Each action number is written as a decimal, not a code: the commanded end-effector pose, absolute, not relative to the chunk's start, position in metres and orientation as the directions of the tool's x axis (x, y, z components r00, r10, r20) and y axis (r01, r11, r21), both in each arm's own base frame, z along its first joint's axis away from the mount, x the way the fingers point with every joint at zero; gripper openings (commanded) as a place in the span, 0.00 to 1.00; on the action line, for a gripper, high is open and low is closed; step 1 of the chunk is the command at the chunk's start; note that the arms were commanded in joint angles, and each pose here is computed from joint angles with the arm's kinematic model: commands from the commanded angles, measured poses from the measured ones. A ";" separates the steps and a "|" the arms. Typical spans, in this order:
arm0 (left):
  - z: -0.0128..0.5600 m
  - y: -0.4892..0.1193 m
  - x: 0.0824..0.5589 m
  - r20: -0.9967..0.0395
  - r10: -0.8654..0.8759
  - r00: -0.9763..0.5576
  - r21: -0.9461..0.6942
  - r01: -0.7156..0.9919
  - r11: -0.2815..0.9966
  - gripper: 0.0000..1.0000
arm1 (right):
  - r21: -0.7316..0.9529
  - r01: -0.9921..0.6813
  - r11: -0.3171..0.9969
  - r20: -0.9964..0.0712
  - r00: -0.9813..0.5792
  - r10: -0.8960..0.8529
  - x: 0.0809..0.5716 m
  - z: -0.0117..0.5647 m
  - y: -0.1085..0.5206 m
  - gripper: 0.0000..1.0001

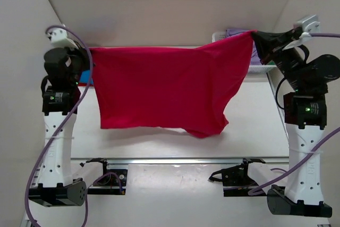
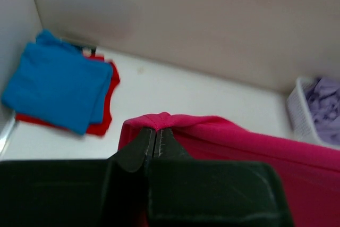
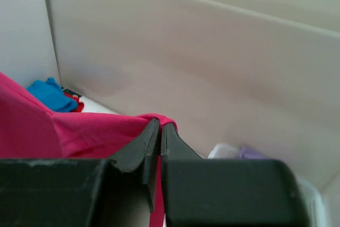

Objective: Fold and stack the t-shirts
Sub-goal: Flatten out the tshirt

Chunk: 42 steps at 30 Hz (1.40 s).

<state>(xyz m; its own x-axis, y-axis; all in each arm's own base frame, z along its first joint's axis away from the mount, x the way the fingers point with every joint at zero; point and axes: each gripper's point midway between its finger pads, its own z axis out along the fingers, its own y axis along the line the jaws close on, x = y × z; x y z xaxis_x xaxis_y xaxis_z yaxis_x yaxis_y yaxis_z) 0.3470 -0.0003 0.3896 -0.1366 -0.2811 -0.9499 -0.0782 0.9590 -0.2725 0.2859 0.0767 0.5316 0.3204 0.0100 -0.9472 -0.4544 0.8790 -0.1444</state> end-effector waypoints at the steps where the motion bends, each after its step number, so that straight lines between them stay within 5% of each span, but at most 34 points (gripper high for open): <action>1: 0.465 0.013 0.338 -0.969 -0.245 0.022 -0.246 -0.105 0.964 0.00 | -0.222 -0.458 0.861 -0.897 0.443 0.004 0.273 0.583 0.085 0.00; 6: 0.507 0.014 0.353 -0.968 -0.234 0.092 -0.242 -0.089 0.966 0.00 | -0.270 -0.439 0.857 -0.879 0.476 -0.033 0.300 0.605 0.088 0.00; 13: 0.461 0.023 0.413 -0.964 -0.264 0.030 -0.265 -0.095 0.959 0.00 | -0.273 -0.458 0.846 -0.922 0.374 -0.095 0.409 0.556 0.112 0.00; 18: 0.473 0.026 0.464 -0.971 -0.236 0.018 -0.237 -0.078 0.968 0.00 | -0.341 -0.399 0.851 -0.883 0.446 -0.144 0.468 0.580 0.119 0.00; 29: 0.570 0.037 0.458 -0.941 -0.281 0.189 -0.275 0.056 0.960 0.00 | -0.365 -0.323 0.873 -0.783 0.615 -0.099 0.429 0.659 0.063 0.00; 32: 0.551 0.029 0.445 -0.952 -0.259 0.164 -0.258 0.022 0.966 0.00 | -0.346 -0.326 0.880 -0.815 0.568 -0.110 0.428 0.639 0.053 0.00; 42: 0.325 0.008 0.370 -0.913 -0.356 -0.201 -0.344 -0.092 0.935 0.00 | -0.148 -0.423 0.894 -0.983 0.164 -0.085 0.417 0.429 0.069 0.00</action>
